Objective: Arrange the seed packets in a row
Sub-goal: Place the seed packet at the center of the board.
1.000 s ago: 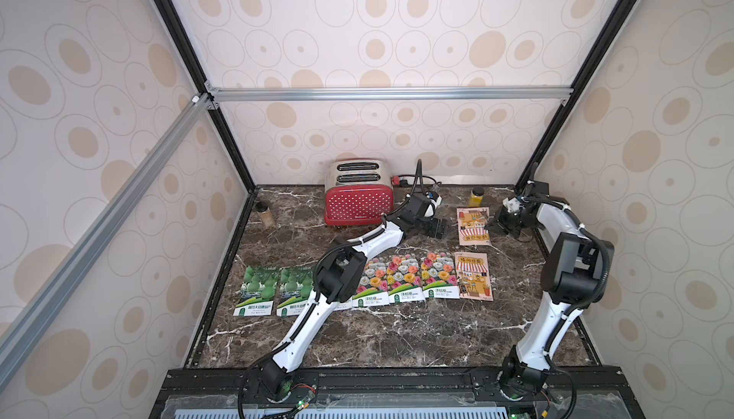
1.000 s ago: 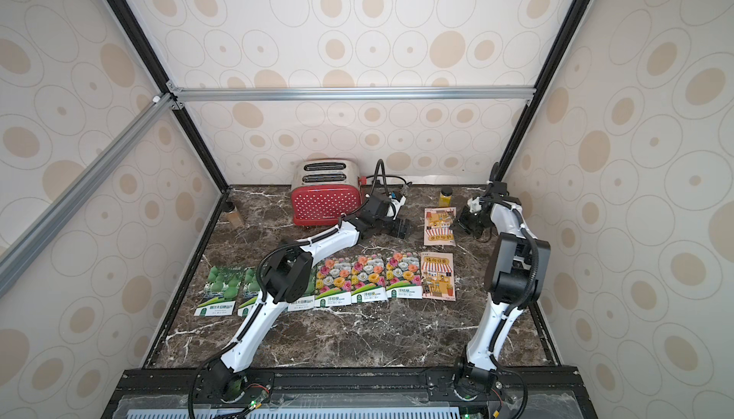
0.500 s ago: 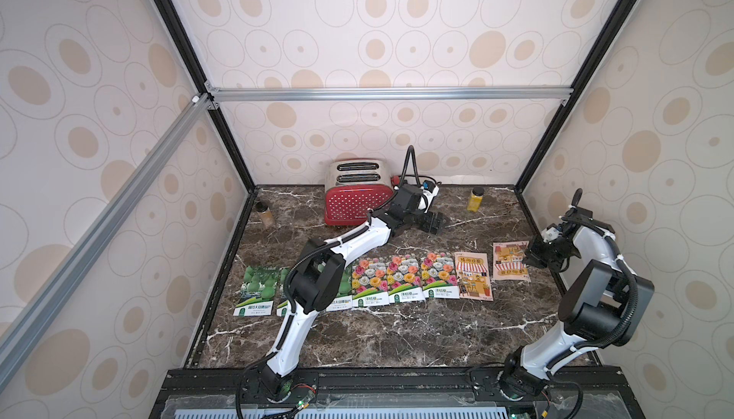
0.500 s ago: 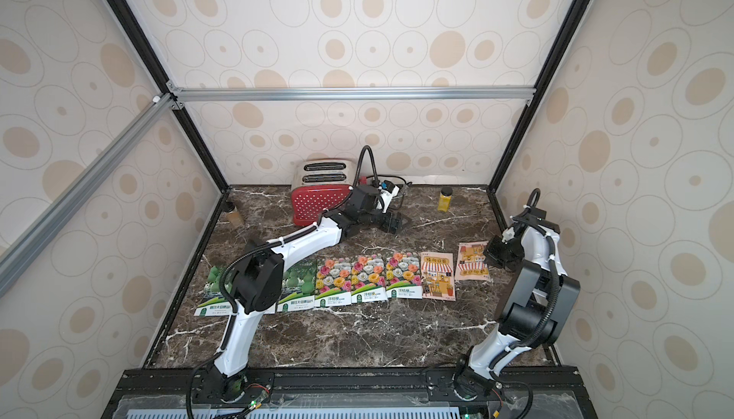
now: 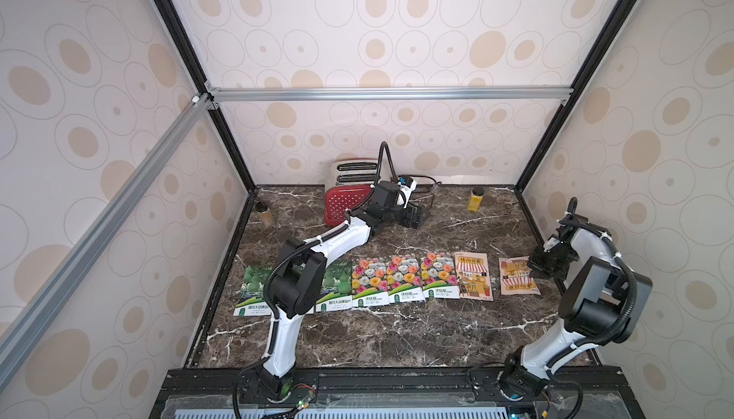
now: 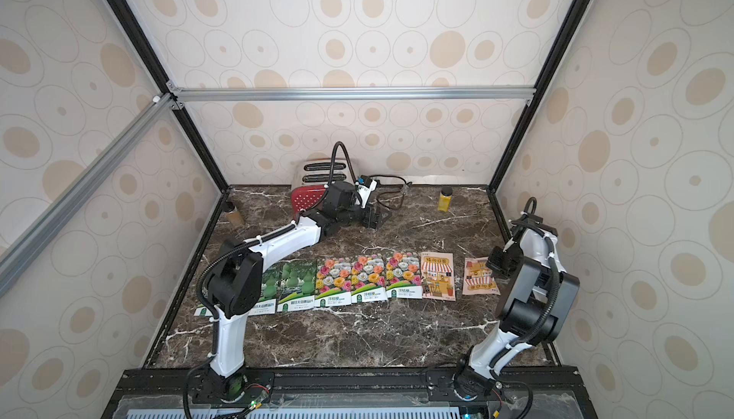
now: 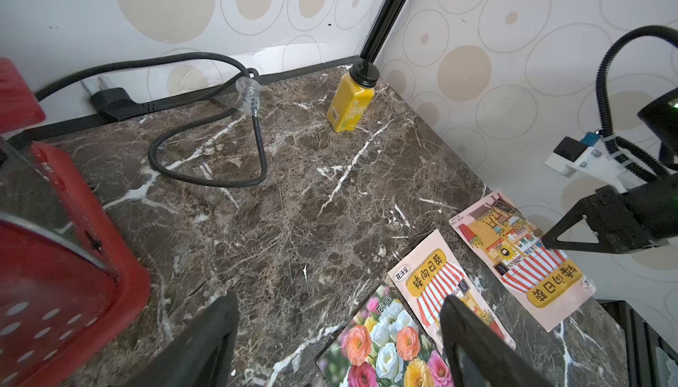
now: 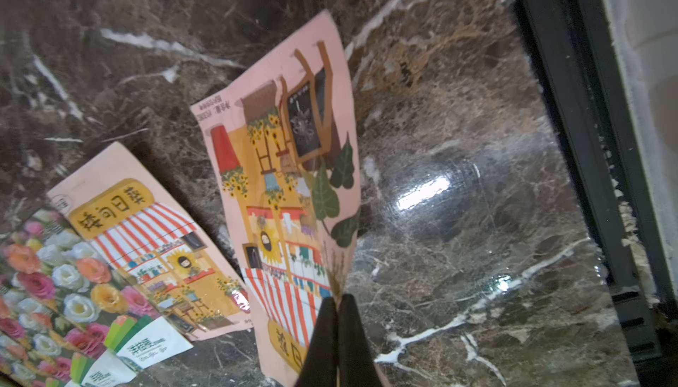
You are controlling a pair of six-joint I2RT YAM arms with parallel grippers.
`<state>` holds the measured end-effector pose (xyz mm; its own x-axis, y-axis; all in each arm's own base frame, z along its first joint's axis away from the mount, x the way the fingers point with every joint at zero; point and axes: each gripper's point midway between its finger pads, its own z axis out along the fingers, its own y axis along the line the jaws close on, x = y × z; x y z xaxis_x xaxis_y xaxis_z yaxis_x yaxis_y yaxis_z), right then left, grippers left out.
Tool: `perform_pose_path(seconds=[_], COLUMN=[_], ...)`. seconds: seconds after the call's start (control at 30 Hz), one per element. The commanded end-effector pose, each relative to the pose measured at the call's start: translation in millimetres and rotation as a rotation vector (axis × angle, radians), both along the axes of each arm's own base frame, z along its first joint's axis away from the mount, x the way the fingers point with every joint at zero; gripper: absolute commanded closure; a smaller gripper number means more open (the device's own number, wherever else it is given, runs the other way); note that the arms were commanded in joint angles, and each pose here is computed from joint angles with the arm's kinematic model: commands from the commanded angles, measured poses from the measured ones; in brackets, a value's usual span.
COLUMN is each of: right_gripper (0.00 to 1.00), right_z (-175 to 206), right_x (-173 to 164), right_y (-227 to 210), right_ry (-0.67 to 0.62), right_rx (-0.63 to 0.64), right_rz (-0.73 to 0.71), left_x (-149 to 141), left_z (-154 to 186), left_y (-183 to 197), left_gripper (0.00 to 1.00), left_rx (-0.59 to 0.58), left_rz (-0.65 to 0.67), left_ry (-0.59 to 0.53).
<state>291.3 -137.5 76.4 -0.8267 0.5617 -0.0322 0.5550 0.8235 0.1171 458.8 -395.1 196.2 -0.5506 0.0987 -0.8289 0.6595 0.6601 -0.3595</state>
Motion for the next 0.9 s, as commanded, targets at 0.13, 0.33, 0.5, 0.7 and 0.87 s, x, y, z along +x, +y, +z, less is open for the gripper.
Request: perform_pose_path(seconds=[0.13,0.33,0.5,0.7,0.87], right_gripper=[1.00,1.00,1.00,1.00,1.00], right_z=[-29,-35,-44,-57,-70], right_x=[-6,-10,-3,6,7], right_y=[-4,-19,-12,-3,-1], right_ry=[0.145,0.189,0.165,0.156,0.166], right_rx=[-0.091,-0.186,-0.149,-0.127,-0.132], right_rz=[0.047,0.026,0.024,0.034,0.036], left_x=[-5,-7,-6,-6,-5], left_z=[39,37,35,32,27], left_y=[8,9,8,10,11], left_gripper=[0.13,0.13,0.13,0.13,0.13], left_rx=[-0.018,-0.005,-0.002,0.010,0.036], left_rz=[-0.003,-0.007,-0.006,0.000,0.002], left_ry=[-0.093,-0.083,-0.075,-0.067,-0.056])
